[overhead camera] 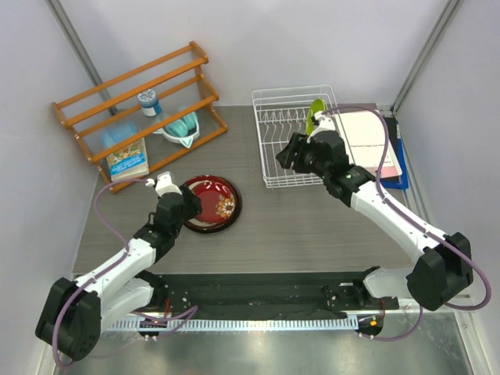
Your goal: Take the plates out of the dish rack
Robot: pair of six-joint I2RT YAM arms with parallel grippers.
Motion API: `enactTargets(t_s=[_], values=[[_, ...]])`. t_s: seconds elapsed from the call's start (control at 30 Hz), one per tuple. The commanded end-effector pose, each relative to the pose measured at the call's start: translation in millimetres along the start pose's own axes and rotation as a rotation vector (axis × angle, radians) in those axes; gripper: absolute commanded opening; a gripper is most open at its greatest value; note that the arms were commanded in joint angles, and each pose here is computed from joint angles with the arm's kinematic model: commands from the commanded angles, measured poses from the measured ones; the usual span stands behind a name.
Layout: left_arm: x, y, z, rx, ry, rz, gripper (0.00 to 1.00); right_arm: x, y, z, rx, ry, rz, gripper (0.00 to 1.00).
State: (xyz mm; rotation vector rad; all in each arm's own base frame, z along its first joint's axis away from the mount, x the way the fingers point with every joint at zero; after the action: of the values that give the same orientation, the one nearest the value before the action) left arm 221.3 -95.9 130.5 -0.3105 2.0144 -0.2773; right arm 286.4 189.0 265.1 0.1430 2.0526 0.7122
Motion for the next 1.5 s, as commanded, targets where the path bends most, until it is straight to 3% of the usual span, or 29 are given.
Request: enactTargets(t_s=[0.0,0.03,0.07,0.13,0.17,0.3,0.43,0.77,1.1,1.3,1.33,1.43,1.47], values=[[-8,-2,3,-0.006,-0.057,-0.015,0.54,-36,-8,-11,0.037,-0.090,-0.023,0.63],[-8,0,4,-0.019,-0.054,-0.014,0.58,-45,-14,-9,0.055,-0.104,-0.025,0.63],[-8,1,4,-0.028,-0.053,-0.013,0.70,-50,-19,-9,0.076,-0.112,-0.028,0.64],[-8,3,3,-0.046,-0.053,-0.006,0.74,-62,-25,-3,0.123,-0.128,-0.054,0.64],[-9,3,3,-0.054,-0.058,-0.007,0.83,-68,-36,-2,0.201,-0.147,-0.051,0.64],[-17,2,-3,-0.059,-0.074,0.000,0.90,-89,-57,14,0.364,-0.190,-0.089,0.65],[-34,-13,-12,0.036,-0.080,0.000,1.00,-121,-71,41,0.494,-0.237,-0.150,0.65],[-57,-61,-29,0.410,-0.058,-0.003,0.99,-153,-132,119,0.704,-0.235,-0.224,0.64],[-46,-65,-11,0.434,-0.022,0.025,0.99,-151,-169,165,0.777,-0.187,-0.263,0.59],[-40,-67,-1,0.433,0.001,0.017,0.99,-150,-168,171,0.739,-0.167,-0.277,0.39],[-38,-67,1,0.430,0.004,0.013,0.99,-153,-166,168,0.736,-0.174,-0.277,0.29],[-36,-68,4,0.431,0.018,-0.002,0.99,-156,-160,166,0.696,-0.168,-0.284,0.11],[-37,-68,4,0.425,0.018,-0.008,1.00,-157,-155,164,0.665,-0.163,-0.290,0.09]])
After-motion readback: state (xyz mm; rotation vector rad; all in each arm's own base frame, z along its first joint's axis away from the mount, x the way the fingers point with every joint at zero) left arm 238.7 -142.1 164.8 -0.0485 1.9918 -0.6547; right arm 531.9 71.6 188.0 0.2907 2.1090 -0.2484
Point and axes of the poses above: each gripper's point midway between its finger pads, its own z axis out along the fingers, its own y axis along the line the jaws close on, x = y × z, the point moved 8 cm from there along -z, back along the fingers, and after that the axes turned 5 degrees about z, right-handed, at the moved point
